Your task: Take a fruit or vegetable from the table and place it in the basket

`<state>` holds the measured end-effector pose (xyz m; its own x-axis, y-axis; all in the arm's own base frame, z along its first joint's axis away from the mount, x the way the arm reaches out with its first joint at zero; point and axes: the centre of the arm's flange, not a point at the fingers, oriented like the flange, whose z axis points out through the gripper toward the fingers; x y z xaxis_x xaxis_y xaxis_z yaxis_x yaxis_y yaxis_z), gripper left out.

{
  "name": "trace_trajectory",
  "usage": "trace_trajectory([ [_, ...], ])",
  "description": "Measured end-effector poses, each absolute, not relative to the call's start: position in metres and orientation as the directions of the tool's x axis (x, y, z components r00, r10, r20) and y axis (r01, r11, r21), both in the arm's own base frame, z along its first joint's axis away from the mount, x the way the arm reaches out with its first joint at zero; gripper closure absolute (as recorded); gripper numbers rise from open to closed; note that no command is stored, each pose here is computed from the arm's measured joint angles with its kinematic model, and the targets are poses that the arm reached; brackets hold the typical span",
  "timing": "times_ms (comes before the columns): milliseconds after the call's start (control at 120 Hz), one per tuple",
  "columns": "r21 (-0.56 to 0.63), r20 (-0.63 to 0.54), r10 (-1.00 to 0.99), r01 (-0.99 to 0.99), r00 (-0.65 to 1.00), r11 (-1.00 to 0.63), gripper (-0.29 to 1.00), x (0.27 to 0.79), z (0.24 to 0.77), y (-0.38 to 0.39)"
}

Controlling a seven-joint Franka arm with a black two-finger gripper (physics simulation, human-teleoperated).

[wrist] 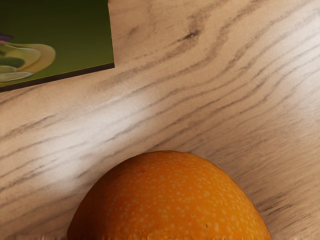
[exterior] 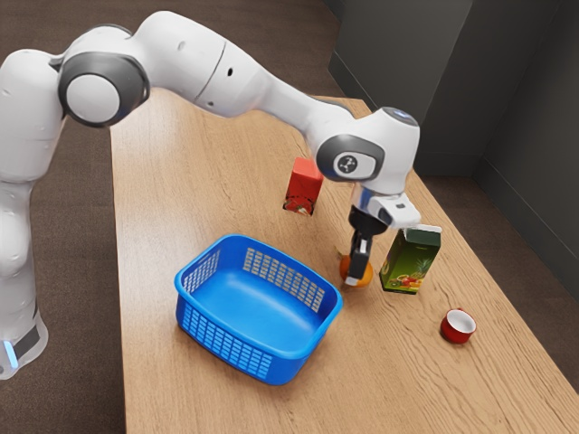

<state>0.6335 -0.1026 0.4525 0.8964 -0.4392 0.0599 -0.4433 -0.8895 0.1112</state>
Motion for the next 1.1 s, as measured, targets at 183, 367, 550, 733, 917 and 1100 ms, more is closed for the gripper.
trace_trajectory([
  [183, 0.079, 0.077, -0.472, -0.477, 0.878, -0.875, 0.38, 0.599, 0.522, -0.130],
  [367, 0.092, 0.048, -0.570, -0.572, 0.820, -0.815, 0.38, 0.559, 0.545, -0.198],
  [550, 0.104, -0.057, -0.577, -0.570, 0.815, -0.815, 0.37, 0.534, 0.544, -0.198],
  [733, 0.116, -0.174, -0.553, -0.541, 0.815, -0.833, 0.36, 0.505, 0.547, -0.188],
  [917, 0.143, -0.257, -0.534, -0.514, 0.806, -0.846, 0.37, 0.474, 0.541, -0.191],
  [1100, 0.157, -0.280, -0.556, -0.534, 0.783, -0.831, 0.37, 0.456, 0.542, -0.212],
])
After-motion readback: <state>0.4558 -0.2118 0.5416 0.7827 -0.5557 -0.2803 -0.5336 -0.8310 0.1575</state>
